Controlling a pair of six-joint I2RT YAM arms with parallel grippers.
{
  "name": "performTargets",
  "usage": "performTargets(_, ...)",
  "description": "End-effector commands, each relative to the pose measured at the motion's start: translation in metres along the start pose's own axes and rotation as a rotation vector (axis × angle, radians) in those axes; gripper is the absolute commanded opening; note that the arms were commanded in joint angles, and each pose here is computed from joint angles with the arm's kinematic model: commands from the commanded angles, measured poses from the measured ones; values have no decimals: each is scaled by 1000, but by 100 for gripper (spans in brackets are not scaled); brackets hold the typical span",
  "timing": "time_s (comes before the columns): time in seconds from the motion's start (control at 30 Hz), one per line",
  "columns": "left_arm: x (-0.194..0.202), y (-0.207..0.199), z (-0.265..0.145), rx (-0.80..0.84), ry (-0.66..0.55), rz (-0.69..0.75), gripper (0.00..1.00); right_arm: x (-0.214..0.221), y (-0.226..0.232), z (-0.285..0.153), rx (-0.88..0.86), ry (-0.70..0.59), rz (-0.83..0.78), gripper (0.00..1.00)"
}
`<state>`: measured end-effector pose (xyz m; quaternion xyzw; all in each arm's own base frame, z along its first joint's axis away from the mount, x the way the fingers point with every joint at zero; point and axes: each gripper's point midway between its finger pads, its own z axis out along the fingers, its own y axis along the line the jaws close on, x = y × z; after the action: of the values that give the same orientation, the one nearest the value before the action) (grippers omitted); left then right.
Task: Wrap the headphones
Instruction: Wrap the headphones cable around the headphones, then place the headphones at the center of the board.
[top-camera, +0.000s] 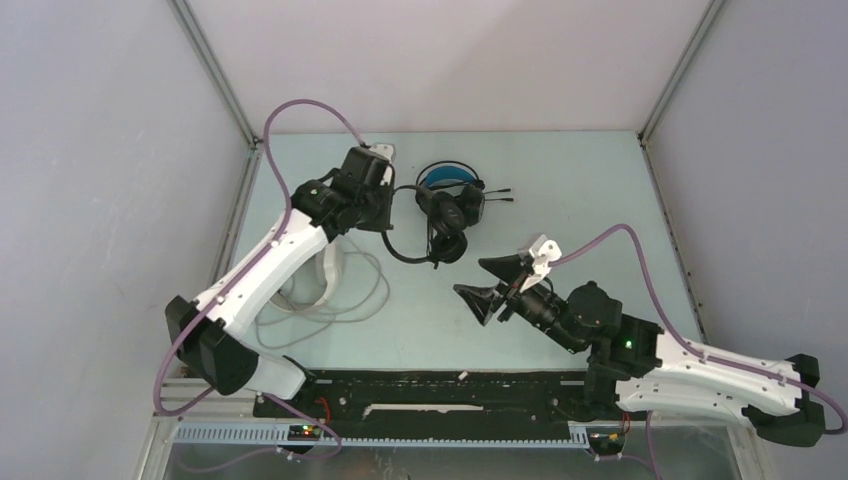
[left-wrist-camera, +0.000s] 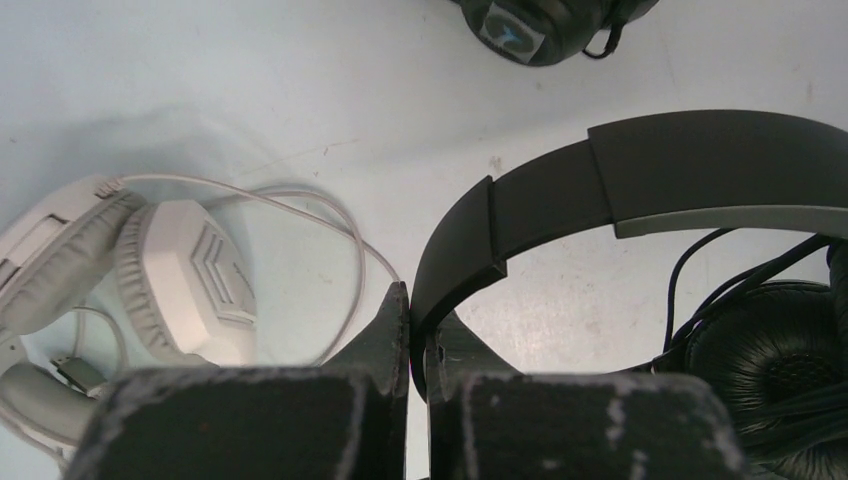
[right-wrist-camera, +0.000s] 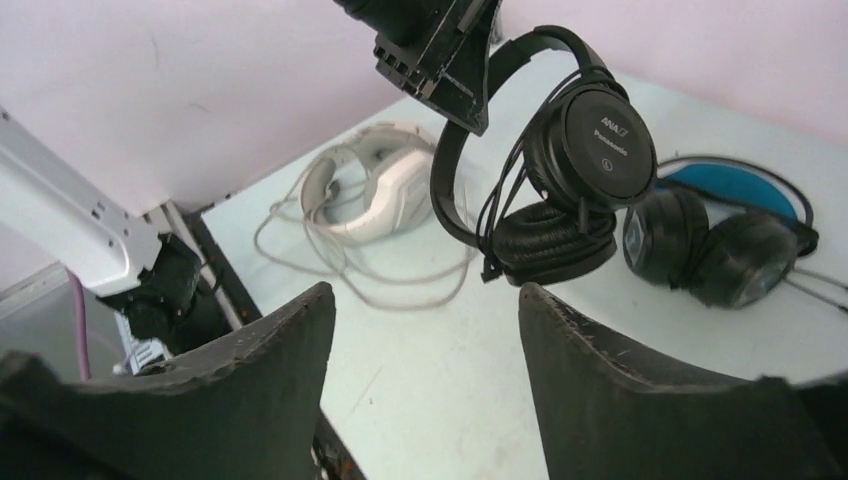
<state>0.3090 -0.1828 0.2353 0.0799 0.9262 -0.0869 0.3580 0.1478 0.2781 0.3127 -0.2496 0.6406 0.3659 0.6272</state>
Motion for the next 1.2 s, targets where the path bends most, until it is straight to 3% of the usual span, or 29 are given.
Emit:
performTargets(0.0,-1,-8,25,37,-11,-26,0,30,-6,-27,37,143,151,77)
performTargets(0.07,-3,6,37,4,1,-49,0,36,-10,-38,60,173,194,95)
performTargets(0.1,-5,15,42,-11,4,-70,0,40,-14,-43,81,192,214,99)
performTargets(0.33,-33,74,72,-82,-22,-215,1,72,-34,-75,179,321,235,100)
performTargets(0.57,-74,152,107,-194,-74,-378,3,52,-37,-80,192,295,252,99)
performTargets(0.77,-94,201,148,-224,-48,-491,8,39,-28,-71,171,281,284,99)
performTargets(1.0,-80,238,201,-212,20,-600,12,40,-31,-66,206,296,272,100)
performTargets(1.17,-78,247,216,-199,37,-633,15,44,-42,-67,264,305,236,99)
